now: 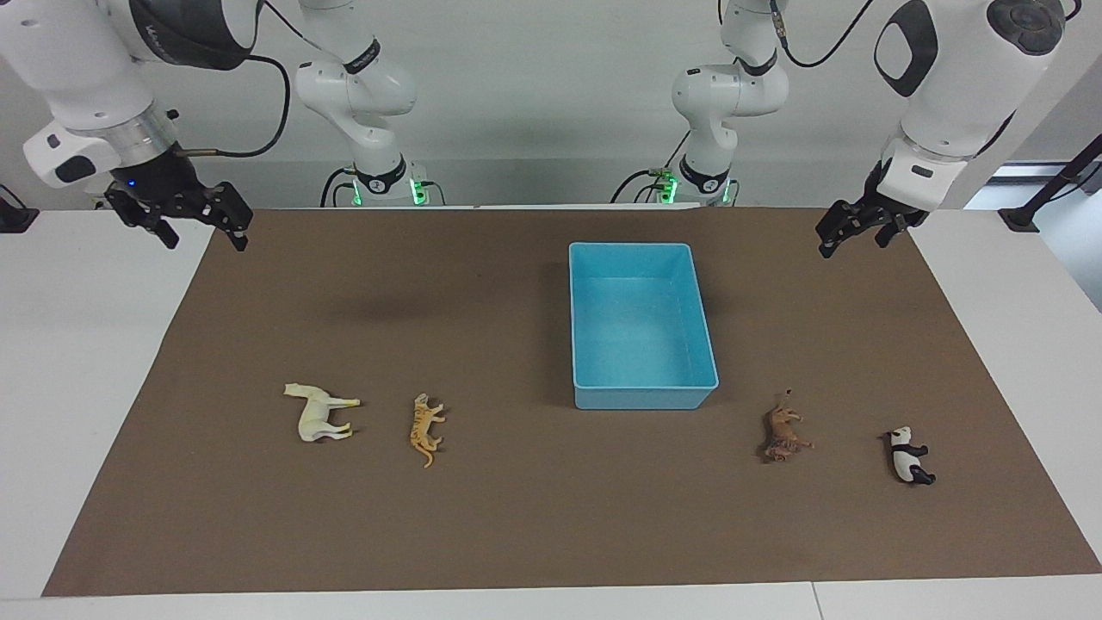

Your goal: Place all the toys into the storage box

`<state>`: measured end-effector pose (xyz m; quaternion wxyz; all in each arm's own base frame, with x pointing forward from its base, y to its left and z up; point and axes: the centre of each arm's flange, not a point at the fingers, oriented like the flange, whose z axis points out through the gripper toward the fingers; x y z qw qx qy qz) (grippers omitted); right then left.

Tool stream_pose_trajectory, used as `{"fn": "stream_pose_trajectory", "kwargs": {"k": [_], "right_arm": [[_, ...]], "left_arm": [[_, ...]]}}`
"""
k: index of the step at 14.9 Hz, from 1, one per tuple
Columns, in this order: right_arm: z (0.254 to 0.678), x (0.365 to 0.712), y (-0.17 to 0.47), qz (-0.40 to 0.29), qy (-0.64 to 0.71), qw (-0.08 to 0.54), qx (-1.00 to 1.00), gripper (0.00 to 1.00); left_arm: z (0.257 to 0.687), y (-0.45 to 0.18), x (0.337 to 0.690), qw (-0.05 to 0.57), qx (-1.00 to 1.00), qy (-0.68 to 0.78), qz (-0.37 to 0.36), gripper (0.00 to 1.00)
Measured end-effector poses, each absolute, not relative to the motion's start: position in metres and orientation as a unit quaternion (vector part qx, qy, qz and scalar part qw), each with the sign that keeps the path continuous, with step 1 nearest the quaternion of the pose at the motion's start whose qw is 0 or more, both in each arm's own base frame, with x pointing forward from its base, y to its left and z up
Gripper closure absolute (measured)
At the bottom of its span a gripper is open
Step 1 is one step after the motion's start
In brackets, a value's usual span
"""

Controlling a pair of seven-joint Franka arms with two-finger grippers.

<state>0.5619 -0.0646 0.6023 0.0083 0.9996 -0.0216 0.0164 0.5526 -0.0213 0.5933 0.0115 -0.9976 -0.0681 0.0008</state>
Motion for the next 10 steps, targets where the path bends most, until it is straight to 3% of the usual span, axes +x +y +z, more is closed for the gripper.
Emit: {"fn": "stream_pose_trajectory", "kwargs": {"k": [6,10], "right_arm": [[0.501,0.62,-0.044,0.027,-0.026,0.009,0.999,0.0],[0.454,0.639,-0.046,0.019,-0.014,0.01,1.0,0.0]], "left_arm": [[0.564,-0.018,0.568,0.006,-0.996,-0.081,-0.042,0.0],[0.506,-0.021,0.61,-0.008,-0.993,-0.087,-0.078,0.0]]}}
